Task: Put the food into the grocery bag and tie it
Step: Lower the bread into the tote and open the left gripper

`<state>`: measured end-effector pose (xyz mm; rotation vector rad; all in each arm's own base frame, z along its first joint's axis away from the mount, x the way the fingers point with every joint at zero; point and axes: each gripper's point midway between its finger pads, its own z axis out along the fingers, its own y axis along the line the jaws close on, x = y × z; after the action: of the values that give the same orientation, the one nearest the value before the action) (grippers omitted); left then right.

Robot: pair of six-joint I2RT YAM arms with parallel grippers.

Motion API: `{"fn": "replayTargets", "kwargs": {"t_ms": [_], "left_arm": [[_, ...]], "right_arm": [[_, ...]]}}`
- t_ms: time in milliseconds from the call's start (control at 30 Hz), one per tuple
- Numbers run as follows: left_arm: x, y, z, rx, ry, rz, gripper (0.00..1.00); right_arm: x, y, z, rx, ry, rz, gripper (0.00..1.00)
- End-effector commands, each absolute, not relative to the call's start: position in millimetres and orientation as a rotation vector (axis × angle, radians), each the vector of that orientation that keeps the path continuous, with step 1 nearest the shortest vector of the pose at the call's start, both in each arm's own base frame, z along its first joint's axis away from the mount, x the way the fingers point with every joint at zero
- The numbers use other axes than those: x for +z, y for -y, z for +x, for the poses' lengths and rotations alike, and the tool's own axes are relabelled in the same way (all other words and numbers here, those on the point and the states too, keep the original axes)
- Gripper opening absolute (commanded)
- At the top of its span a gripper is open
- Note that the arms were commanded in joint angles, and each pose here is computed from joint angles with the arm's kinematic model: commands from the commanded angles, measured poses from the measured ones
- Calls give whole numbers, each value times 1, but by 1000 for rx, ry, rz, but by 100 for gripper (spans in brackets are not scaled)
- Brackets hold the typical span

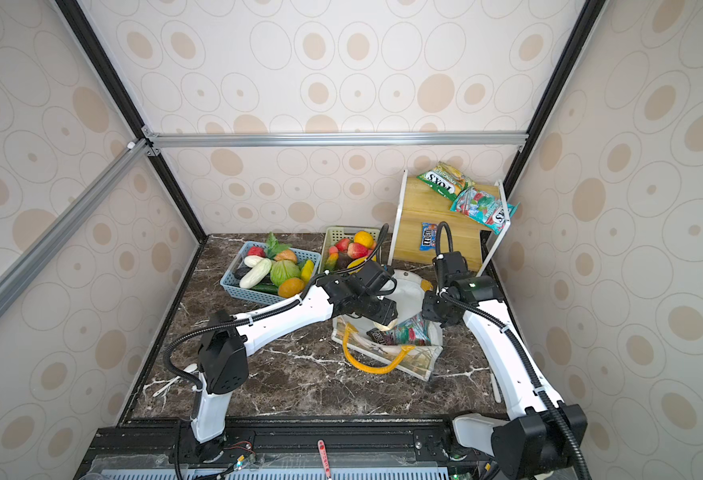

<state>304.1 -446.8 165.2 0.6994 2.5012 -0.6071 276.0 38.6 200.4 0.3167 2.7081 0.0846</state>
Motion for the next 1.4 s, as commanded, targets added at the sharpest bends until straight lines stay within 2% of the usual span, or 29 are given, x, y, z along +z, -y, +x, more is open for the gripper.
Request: {"fn": "replayTargets", "kwargs": {"t_ms": [0, 667, 933, 1100, 1367], "left_arm": [[161, 443, 307, -502, -2483, 734, 50], [94, 429, 311, -292, -2571, 776, 52], [78, 425, 308, -259, -2605, 783, 61], [87, 427, 309, -277, -2589, 772, 72], [126, 440, 312, -381, -2530, 753, 76]], "right_arm": [[196, -39, 266, 92, -2749, 325, 9], [199, -37, 262, 88, -2730, 328, 9], [200, -38, 264, 98, -2732, 323, 9], [200, -38, 264, 98, -2731, 324, 9], [199, -38, 261, 96, -2730, 323, 9]]}}
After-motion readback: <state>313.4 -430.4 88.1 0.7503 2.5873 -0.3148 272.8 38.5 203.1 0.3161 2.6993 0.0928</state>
